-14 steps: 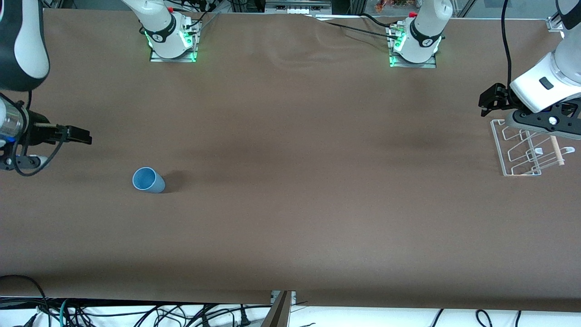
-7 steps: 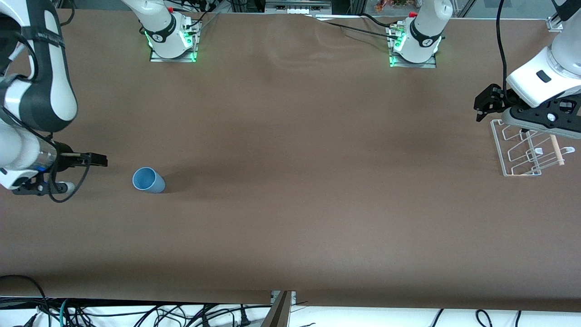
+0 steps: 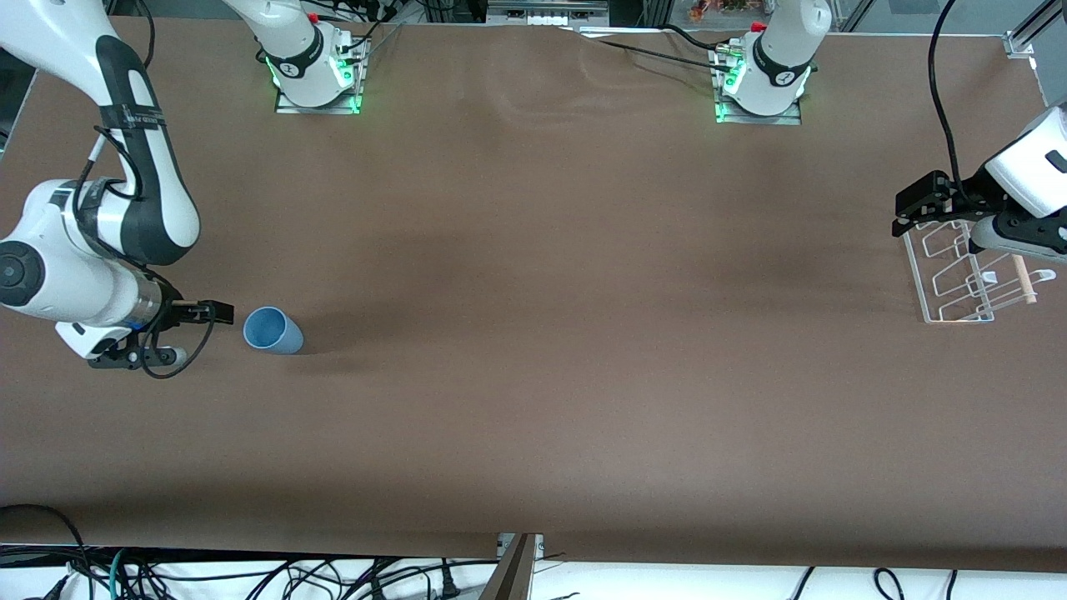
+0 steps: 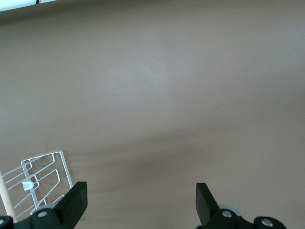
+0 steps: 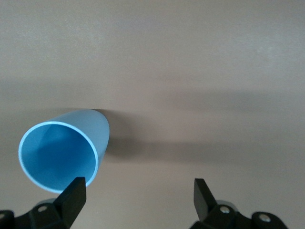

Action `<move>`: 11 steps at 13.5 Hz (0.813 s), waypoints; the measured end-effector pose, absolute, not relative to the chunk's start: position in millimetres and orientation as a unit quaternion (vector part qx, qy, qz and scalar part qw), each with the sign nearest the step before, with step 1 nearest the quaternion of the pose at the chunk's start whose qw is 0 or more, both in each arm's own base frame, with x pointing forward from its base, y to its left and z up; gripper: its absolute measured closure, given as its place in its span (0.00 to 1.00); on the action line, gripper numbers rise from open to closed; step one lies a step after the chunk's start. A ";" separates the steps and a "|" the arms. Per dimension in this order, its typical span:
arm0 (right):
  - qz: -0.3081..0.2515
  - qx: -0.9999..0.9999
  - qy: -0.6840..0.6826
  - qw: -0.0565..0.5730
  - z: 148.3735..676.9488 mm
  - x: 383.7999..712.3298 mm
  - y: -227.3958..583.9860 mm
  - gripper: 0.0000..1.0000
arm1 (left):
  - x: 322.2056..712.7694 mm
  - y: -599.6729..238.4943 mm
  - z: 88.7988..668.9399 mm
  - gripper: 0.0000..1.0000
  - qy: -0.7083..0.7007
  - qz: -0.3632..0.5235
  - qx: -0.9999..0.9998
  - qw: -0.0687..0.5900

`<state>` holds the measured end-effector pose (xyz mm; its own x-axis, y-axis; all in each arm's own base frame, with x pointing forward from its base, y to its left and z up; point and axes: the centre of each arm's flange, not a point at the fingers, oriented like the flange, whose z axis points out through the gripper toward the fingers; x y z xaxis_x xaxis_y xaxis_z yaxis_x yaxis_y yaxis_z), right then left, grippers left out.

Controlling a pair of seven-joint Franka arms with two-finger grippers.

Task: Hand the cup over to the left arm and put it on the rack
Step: 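Move the right gripper down to the blue cup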

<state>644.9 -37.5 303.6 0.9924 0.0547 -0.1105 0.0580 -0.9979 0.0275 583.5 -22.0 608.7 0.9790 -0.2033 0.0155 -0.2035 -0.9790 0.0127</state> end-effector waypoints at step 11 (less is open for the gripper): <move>-0.060 0.998 -0.002 -0.020 272.8 644.8 -20.7 0.00 | 587.5 -51.0 617.2 0.00 -0.142 0.053 0.988 -0.024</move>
<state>644.8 -20.7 272.8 0.9927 -0.0021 -0.1207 -0.0068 -0.9992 -0.0387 587.5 -51.0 617.2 0.9542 -0.2829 0.0972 -0.2779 -0.9586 -0.0617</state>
